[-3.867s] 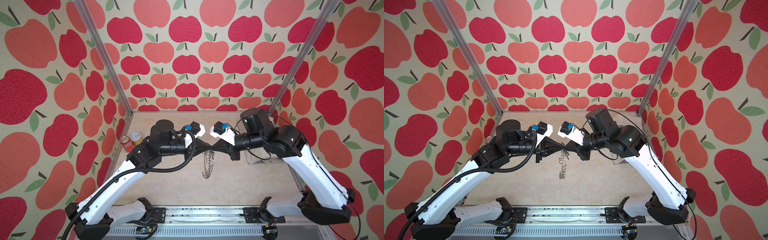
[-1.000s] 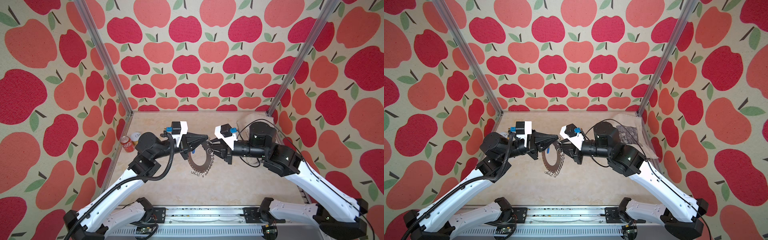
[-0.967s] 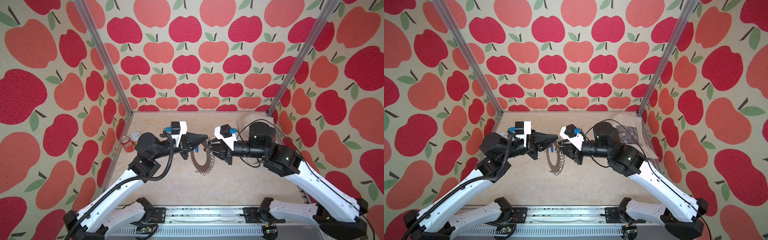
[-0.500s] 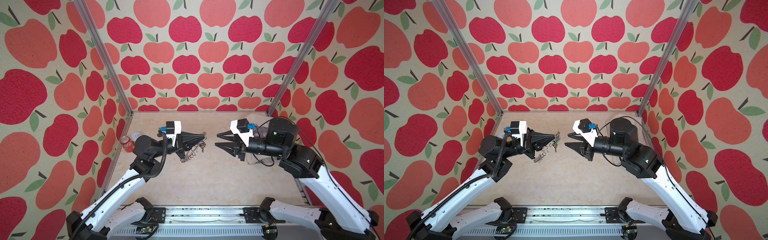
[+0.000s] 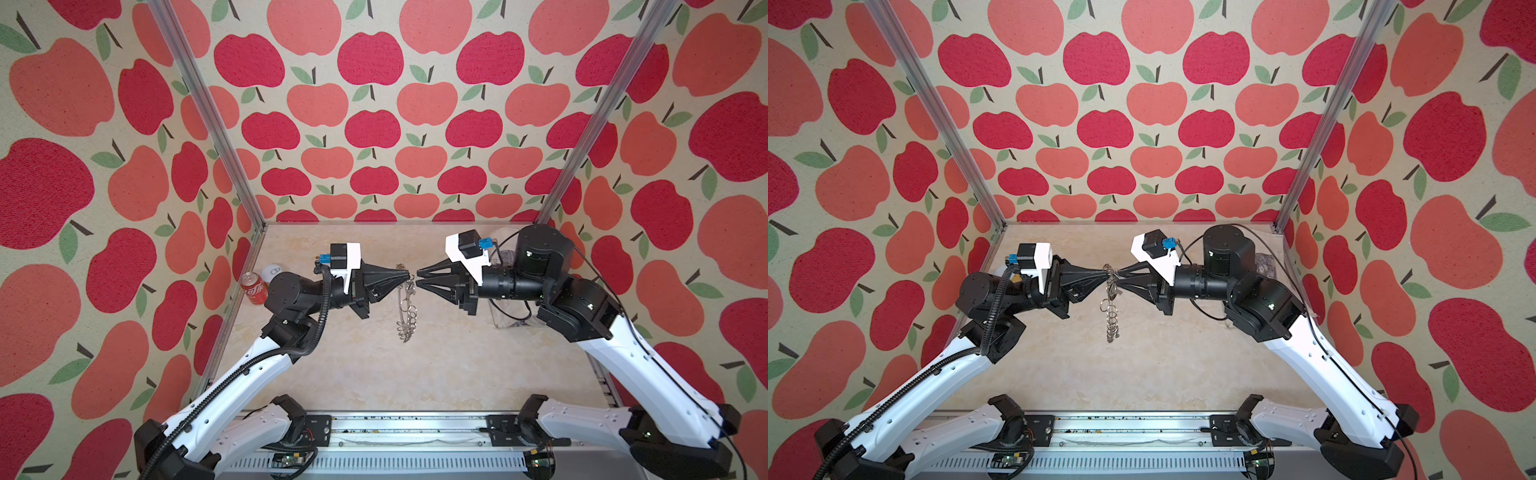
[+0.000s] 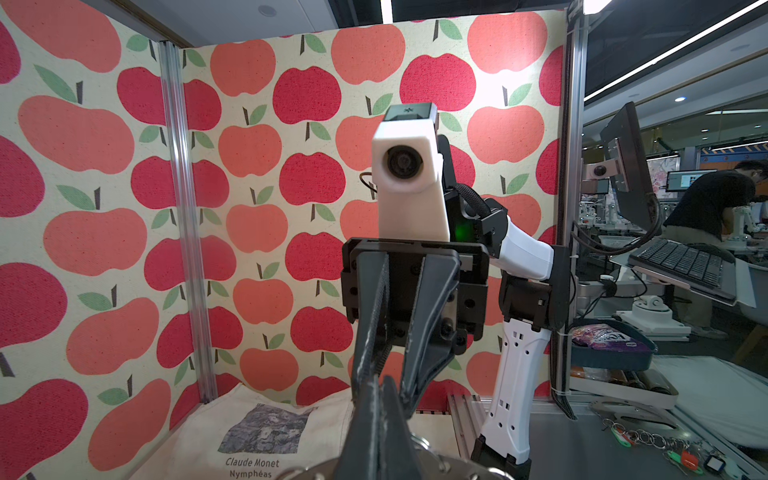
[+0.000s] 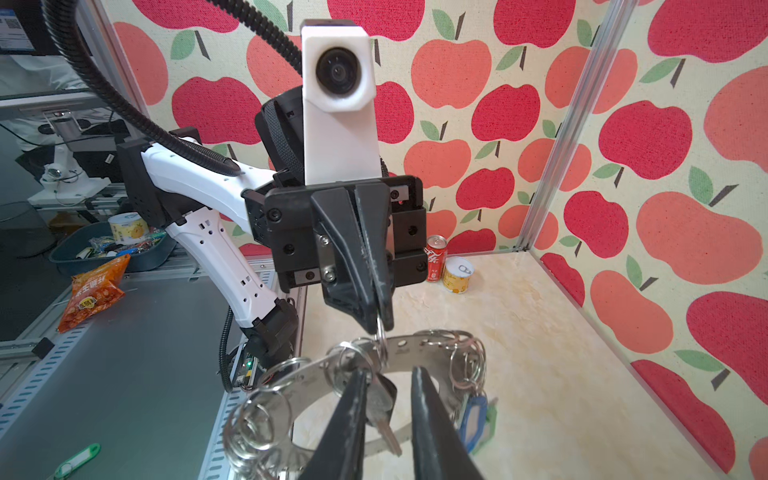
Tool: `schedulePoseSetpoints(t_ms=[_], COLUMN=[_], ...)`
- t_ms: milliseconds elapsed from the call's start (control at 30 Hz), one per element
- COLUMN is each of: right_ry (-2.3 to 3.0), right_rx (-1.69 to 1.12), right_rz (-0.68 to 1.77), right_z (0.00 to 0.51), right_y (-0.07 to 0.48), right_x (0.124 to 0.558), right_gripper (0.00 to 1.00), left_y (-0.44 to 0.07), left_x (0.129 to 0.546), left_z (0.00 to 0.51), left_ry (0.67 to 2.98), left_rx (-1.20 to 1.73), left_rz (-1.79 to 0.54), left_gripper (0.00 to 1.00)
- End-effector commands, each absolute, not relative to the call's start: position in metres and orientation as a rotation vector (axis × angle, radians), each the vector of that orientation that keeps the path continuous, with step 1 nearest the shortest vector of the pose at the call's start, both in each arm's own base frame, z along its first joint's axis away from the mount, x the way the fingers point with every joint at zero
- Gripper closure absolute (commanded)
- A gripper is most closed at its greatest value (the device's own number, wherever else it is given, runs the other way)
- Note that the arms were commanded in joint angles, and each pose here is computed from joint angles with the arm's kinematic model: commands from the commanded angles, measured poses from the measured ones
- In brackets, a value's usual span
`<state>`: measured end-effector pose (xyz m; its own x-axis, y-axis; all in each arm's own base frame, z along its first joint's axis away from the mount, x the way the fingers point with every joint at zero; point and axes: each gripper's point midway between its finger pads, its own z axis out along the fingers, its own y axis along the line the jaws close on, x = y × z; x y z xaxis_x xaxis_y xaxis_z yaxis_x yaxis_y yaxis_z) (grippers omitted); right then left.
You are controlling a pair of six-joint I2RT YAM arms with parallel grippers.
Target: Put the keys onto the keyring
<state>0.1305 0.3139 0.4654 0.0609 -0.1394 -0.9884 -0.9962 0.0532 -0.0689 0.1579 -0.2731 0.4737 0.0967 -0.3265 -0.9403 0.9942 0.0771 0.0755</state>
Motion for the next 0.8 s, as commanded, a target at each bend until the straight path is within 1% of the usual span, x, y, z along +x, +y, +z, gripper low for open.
schedulePoseSetpoints(t_ms=[0,433,533,633,767], right_ry=[1.257,1.276,1.279,1.273,1.267], right_rx=[-1.295,-1.302,-1.311,-1.305,-1.306], right_rz=[1.100,1.111,1.103,1.082,1.089], right_z=[0.4732,0.4683,0.4689,0.4715,0.4734], right_y=[0.3154,0.3192,0.3169,0.3129,0.3128], right_x=[0.1264,0.1284,0.1269,0.1268,0.1260], right_gripper=[0.80,0.86,0.85,0.80,0.80], left_y=[-0.2694,-0.2680,-0.2682,-0.2684,-0.2686], left_x=[0.1506,0.1463,0.1462,0.1454,0.1447], left_z=[0.4847,0.4890,0.4880,0.4873,0.4881], left_ry=[0.861,0.849,0.853,0.852,0.849], left_rx=[0.965,0.972,0.975,0.980,0.983], left_rz=[-1.243,-1.252,-1.253,-1.254,-1.259], left_gripper=[1.00,1.00,1.00,1.00,1.00])
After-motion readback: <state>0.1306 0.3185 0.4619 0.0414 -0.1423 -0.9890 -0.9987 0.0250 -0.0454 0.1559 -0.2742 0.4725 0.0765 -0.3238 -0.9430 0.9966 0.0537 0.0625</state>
